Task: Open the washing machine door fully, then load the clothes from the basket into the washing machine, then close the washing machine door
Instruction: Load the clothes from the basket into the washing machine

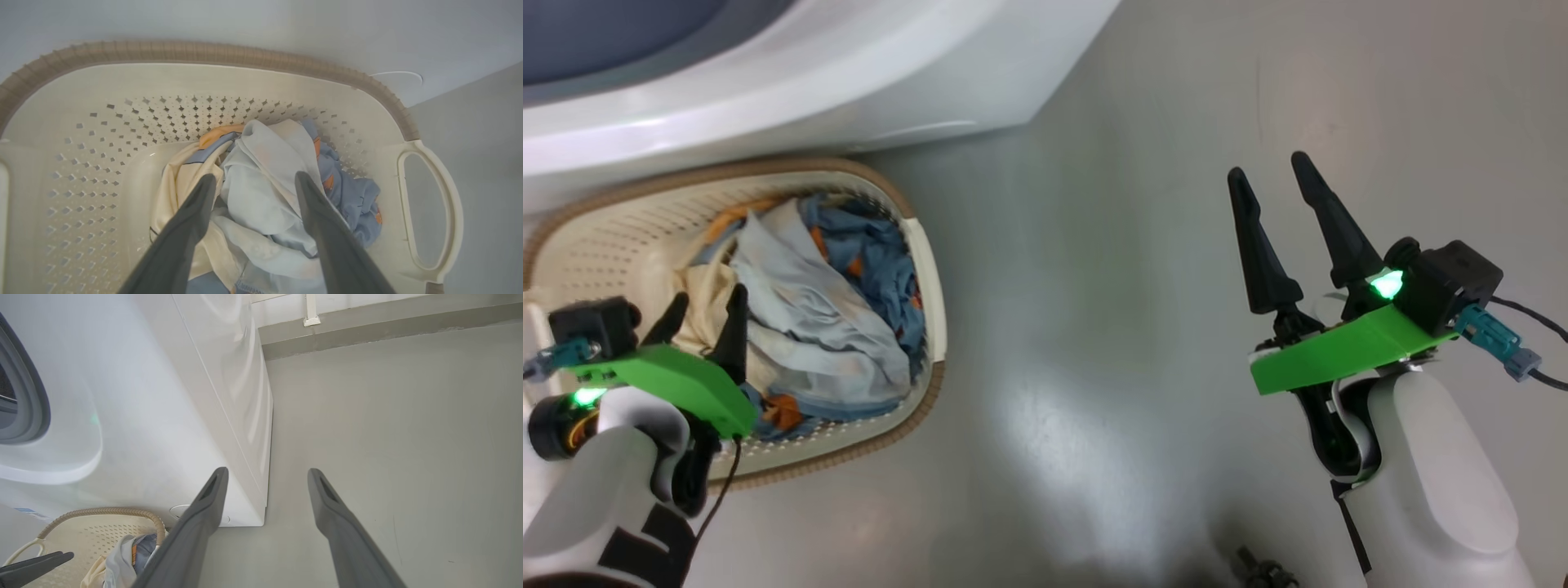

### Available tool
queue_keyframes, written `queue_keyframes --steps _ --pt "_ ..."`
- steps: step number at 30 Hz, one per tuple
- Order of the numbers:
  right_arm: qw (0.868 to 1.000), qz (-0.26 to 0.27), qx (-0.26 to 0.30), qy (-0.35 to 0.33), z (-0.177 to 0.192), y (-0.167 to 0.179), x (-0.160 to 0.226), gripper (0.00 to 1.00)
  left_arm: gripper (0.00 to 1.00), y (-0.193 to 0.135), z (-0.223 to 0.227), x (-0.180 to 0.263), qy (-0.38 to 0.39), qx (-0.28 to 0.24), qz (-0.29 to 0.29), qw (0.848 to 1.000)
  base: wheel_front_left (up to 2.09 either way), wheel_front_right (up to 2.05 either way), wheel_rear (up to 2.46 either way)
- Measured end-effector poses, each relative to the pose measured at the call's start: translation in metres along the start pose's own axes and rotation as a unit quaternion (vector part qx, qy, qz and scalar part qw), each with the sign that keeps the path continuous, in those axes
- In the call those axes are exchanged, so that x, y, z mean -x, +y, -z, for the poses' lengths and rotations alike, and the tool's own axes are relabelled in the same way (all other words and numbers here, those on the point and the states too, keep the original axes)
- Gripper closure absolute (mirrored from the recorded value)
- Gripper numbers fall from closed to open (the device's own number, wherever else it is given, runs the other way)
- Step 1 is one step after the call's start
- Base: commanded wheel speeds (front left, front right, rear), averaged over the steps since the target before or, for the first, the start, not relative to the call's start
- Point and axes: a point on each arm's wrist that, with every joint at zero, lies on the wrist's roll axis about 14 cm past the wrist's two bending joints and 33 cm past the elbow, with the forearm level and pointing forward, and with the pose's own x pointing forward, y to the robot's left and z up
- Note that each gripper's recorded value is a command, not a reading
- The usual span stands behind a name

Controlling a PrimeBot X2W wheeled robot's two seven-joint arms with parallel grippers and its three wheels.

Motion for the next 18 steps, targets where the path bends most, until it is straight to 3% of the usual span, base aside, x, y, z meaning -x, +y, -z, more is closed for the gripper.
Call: queue_keyframes --steps 12,18 --pt "0.999 0.022 -0.002 0.023 0.023 -0.021 -0.003 0.0 0.0 -0.002 0.05 -0.045 0.103 0.002 0.017 0.995 0.0 0.0 0.0" --pt "0.999 0.032 -0.006 0.037 0.034 -0.029 0.0 0.0 0.0 -0.02 0.068 -0.064 0.142 0.007 0.047 0.989 0.0 0.0 0.0"
